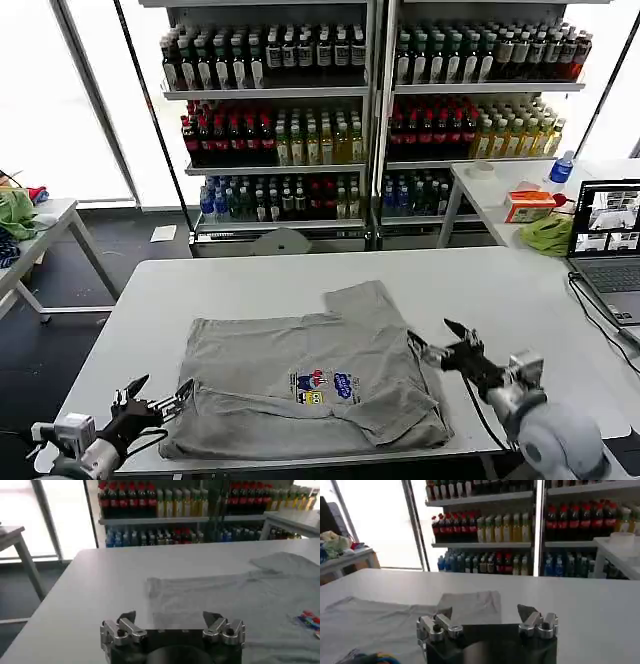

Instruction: Fold and organize the clothes.

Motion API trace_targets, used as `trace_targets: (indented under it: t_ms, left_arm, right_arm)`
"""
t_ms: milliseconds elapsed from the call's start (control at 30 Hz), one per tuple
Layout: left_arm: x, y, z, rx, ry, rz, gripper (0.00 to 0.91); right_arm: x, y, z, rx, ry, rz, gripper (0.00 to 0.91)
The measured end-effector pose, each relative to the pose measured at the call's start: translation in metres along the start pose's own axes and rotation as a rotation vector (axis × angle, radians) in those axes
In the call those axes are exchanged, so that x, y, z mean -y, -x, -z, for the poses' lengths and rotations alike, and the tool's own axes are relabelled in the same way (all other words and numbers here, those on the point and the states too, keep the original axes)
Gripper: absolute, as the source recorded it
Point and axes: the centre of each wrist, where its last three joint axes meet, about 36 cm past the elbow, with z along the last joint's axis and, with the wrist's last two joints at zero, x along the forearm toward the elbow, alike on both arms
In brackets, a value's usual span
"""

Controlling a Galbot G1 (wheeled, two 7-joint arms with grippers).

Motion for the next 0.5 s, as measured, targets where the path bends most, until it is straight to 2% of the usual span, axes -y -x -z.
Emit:
trace_targets:
  t_ms: [233,500]
  left_arm:
    - [-0.025,0.045,0.017,0.006,0.012,-0.037,0.907]
    - [-0.046,0.094,0.037,0.002,0.003,-0.073,0.907]
  right_arm:
    - [0.026,0.070,0.020,-0.028,0.002,0.008,0.907]
    - [0.035,0.139,0.032,-0.081,0.027,0.020,0.907]
